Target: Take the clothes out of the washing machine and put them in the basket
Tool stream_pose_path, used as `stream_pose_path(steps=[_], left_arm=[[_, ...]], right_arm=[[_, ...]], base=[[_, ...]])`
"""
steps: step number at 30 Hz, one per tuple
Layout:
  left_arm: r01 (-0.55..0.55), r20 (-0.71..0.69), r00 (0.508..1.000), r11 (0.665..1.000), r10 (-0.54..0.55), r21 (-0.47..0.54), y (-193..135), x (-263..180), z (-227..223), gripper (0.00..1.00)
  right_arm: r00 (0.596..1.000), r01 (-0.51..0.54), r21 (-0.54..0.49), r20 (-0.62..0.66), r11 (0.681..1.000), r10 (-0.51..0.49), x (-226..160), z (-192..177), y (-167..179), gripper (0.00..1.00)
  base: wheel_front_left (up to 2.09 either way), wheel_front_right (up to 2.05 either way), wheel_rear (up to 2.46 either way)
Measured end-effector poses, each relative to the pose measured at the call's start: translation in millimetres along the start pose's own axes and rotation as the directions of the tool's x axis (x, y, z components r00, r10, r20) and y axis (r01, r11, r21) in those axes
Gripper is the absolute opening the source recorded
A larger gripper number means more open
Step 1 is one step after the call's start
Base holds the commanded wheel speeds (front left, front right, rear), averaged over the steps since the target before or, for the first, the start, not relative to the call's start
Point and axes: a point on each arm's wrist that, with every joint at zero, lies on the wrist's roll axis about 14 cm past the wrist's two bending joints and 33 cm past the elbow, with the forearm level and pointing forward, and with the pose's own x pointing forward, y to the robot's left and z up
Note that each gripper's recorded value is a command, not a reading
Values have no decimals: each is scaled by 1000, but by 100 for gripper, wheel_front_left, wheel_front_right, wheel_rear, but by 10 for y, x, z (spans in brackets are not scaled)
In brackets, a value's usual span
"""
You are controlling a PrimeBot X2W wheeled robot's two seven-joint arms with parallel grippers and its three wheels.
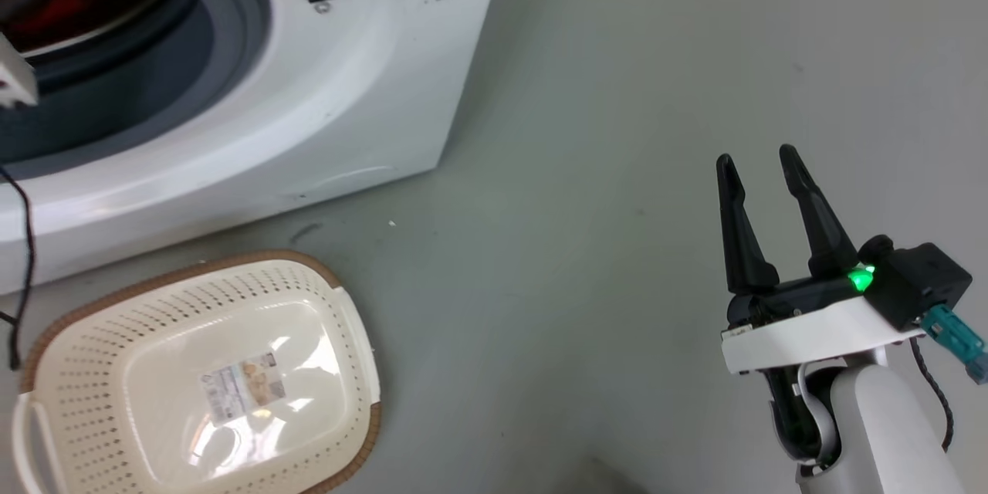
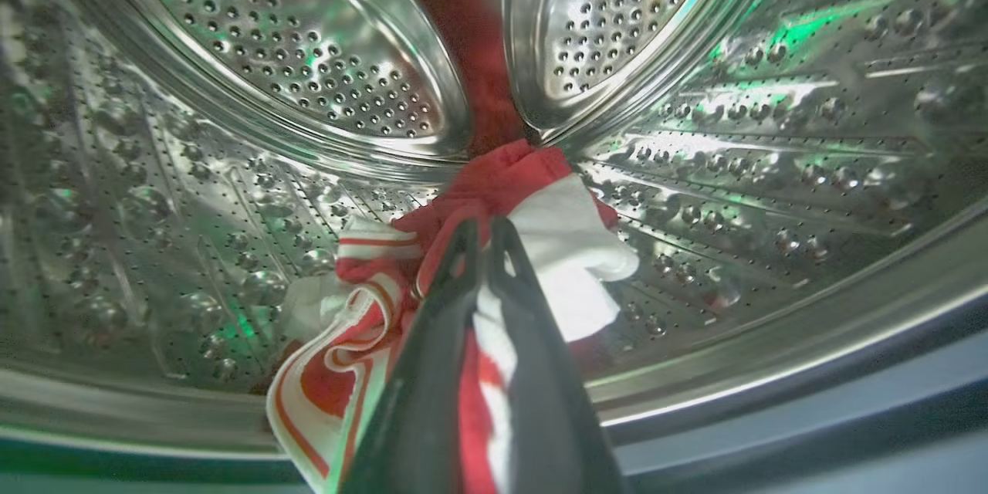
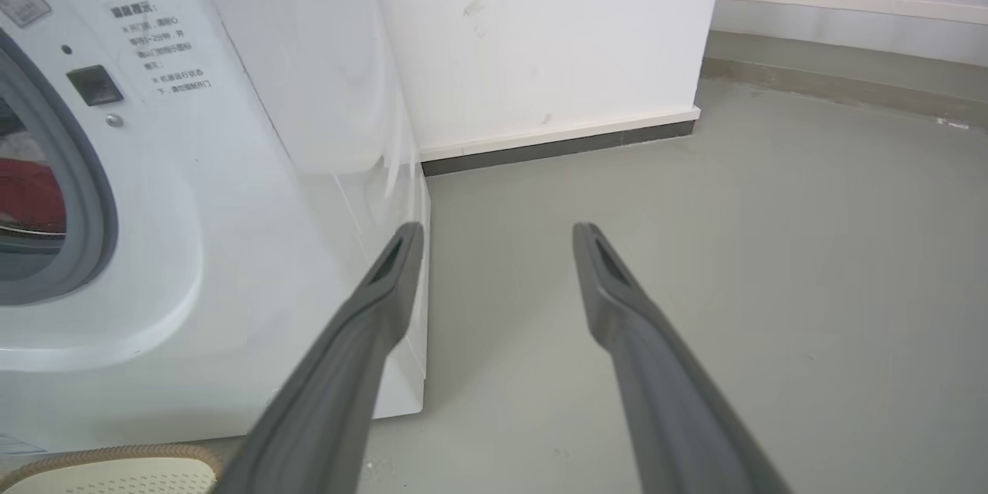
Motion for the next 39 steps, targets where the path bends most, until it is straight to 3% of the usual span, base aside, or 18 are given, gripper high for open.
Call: stream_pose_path(steps=[20,31,39], left_arm=[[-41,309,948,994,70,-97,-30,-1486,804,0],[-33,349,934,992,74,-122,-229,-2325,628,0],[-17,218,974,984,56,-180,-458,-2742,83,0]], right_arm=[[990,-78,11,118,997,76,-370,430,260,100],[983,-118,5,140,993,116,-517,573,387,100],[981,-147,1,129,989,146,-564,588,483,100]], base=[[0,0,0],[0,0,0],[0,0,0]])
